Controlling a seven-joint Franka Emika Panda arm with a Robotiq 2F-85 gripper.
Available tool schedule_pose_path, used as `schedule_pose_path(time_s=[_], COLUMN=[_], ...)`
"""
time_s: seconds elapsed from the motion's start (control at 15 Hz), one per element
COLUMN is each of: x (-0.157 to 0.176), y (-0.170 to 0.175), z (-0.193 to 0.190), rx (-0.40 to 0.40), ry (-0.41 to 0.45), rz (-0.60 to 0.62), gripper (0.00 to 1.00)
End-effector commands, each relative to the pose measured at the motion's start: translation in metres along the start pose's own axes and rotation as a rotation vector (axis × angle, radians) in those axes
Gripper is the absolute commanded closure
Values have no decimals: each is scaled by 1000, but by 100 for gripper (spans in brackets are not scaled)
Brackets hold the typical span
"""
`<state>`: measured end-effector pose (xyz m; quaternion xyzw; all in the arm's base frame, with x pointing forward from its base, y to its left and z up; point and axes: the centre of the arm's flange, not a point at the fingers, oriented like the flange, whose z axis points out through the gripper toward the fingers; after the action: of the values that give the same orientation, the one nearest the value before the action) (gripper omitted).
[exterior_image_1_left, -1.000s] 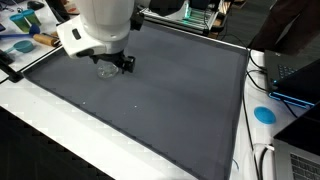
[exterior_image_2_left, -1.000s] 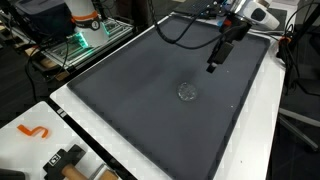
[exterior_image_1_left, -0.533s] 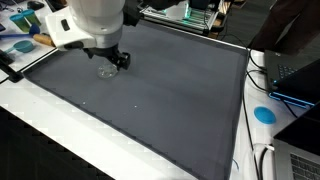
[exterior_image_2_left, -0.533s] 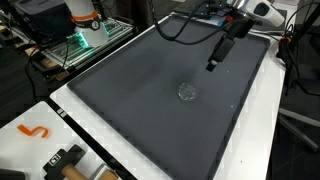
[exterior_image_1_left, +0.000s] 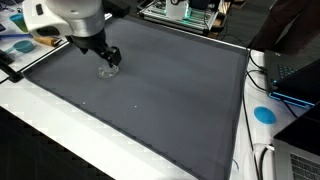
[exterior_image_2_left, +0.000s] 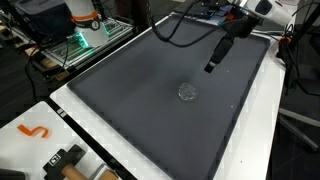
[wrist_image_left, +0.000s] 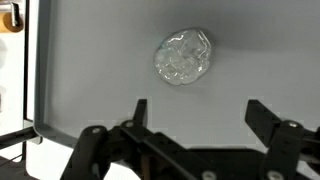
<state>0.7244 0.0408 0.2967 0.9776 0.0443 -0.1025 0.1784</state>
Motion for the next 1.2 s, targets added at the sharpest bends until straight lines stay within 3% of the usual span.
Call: schedule_pose_path(time_s=[0.0, 0.53, 1.13], x=[-7, -30, -72], y=[30, 123, 204], z=[1, 23, 86], rx=[132, 377, 664], ry=[-9, 50, 112], rz=[48, 212, 357], gripper=[0, 0, 0])
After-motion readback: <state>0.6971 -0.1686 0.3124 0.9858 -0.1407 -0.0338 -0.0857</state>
